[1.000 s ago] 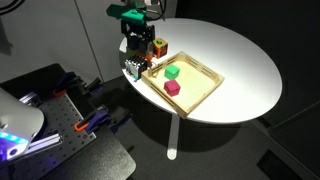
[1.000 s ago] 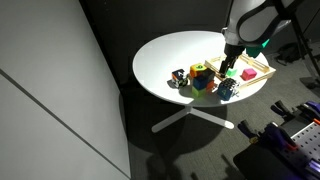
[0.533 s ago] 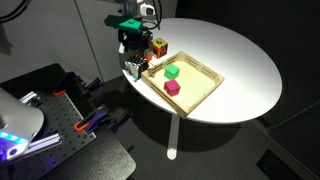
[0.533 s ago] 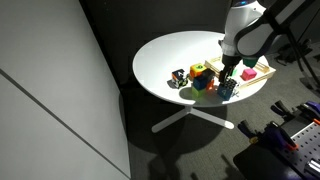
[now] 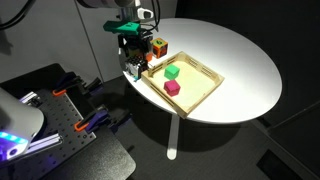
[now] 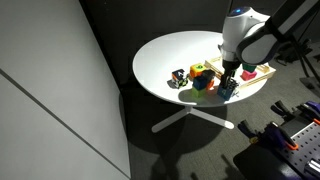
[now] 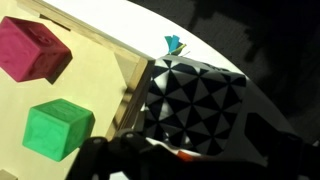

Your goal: Put the square at the front of the table in the box.

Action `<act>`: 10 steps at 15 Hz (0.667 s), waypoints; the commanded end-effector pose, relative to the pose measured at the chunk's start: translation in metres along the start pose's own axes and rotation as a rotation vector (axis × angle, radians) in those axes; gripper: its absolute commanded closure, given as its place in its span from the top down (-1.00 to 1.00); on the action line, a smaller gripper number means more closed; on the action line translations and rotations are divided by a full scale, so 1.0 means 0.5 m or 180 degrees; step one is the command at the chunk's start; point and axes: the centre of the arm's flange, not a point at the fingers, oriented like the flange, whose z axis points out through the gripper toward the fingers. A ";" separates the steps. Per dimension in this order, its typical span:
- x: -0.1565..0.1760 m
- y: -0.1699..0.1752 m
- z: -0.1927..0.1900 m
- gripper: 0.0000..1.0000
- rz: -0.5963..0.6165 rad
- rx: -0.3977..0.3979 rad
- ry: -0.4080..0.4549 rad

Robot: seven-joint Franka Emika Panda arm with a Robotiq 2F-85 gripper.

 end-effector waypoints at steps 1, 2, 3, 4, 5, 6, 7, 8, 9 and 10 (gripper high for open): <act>-0.009 -0.003 0.006 1.00 0.0067 -0.0165 -0.0019; -0.010 -0.004 0.009 1.00 0.0070 -0.0187 -0.0028; -0.010 -0.005 0.011 1.00 0.0074 -0.0197 -0.0034; -0.010 -0.007 0.014 1.00 0.0074 -0.0211 -0.0040; -0.011 -0.009 0.016 0.56 0.0075 -0.0221 -0.0045; -0.011 -0.009 0.019 0.47 0.0070 -0.0230 -0.0054; -0.011 -0.010 0.023 0.33 0.0080 -0.0221 -0.0069; -0.012 -0.011 0.026 0.14 0.0084 -0.0213 -0.0084; -0.011 -0.011 0.025 -0.01 0.0085 -0.0210 -0.0084; -0.011 -0.011 0.021 -0.17 0.0083 -0.0203 -0.0083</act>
